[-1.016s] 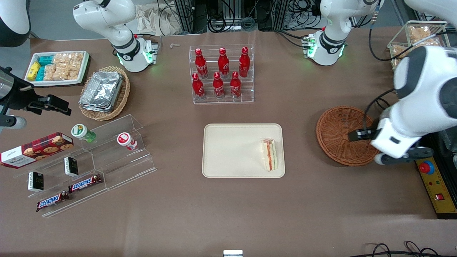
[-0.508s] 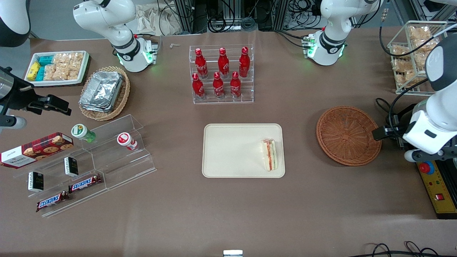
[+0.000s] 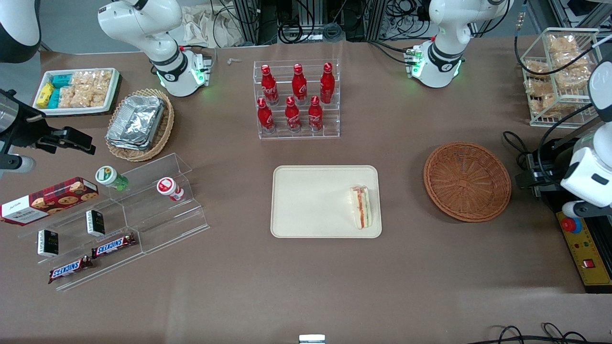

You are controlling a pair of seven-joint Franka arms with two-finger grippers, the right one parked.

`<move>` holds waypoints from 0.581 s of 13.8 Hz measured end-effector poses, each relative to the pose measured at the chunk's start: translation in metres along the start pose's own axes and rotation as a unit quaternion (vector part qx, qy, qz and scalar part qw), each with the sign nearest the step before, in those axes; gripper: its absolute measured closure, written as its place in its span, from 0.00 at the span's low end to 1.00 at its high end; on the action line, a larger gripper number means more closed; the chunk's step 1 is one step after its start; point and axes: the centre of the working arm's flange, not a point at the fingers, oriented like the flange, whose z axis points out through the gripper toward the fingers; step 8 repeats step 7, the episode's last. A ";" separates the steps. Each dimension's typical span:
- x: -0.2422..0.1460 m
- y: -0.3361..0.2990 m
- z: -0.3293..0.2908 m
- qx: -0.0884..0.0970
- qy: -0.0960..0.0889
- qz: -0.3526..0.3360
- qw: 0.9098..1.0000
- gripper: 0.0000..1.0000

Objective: Place sandwich from basket to tray

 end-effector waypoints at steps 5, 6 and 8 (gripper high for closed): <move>-0.001 -0.005 -0.003 -0.009 0.000 -0.008 1.000 0.00; 0.000 -0.009 -0.006 -0.018 0.002 -0.013 1.000 0.00; 0.000 -0.013 -0.010 -0.023 0.005 -0.017 1.000 0.00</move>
